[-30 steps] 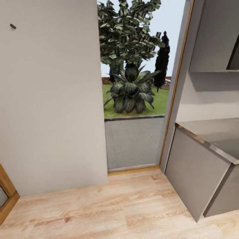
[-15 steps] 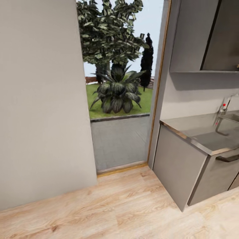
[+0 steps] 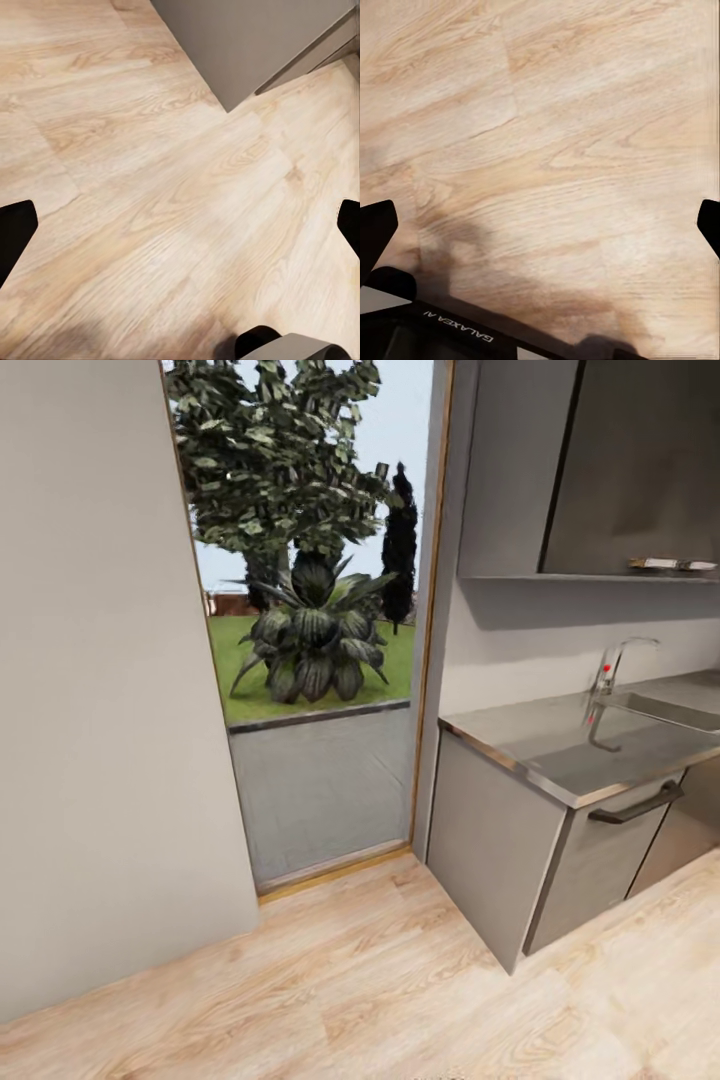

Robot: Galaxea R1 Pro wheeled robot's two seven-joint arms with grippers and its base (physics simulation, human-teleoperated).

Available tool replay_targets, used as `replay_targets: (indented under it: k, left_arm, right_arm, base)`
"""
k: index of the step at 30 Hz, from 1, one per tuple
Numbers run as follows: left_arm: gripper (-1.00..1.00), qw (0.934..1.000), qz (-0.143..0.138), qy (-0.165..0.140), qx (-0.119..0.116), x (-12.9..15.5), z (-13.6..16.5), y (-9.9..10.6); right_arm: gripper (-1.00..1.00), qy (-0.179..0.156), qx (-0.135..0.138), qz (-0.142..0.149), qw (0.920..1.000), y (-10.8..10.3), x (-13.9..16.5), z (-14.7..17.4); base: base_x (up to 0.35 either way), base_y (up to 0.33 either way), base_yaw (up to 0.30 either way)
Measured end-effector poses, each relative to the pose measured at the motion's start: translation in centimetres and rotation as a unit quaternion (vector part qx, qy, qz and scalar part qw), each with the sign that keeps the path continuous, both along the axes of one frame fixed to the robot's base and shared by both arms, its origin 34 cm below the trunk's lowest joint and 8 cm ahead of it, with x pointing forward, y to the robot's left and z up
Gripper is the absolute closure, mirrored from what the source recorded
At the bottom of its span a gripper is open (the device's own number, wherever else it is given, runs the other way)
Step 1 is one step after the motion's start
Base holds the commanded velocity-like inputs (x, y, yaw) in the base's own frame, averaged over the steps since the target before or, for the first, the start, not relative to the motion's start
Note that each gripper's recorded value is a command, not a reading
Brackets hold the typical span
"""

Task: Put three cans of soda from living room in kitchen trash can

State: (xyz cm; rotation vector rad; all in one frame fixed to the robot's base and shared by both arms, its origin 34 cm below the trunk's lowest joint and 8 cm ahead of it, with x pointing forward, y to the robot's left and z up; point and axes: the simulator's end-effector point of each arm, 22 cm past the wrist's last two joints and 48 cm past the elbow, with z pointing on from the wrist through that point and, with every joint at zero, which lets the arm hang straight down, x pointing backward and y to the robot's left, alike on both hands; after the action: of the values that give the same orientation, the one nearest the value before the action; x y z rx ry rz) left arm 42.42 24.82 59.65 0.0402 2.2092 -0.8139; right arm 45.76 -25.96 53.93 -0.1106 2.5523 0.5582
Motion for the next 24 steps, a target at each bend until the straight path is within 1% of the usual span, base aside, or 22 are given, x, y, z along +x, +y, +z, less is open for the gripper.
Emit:
replay_targets:
  k: [24]
  left_arm:
    - [-1.00,1.0000,0.000,-0.001,0.000,0.07,0.08,0.01]
  right_arm:
    - [-1.00,-0.002,-0.001,0.000,1.0000,-0.04,0.09,0.12]
  base:
    - [0.000,0.000,-0.262]
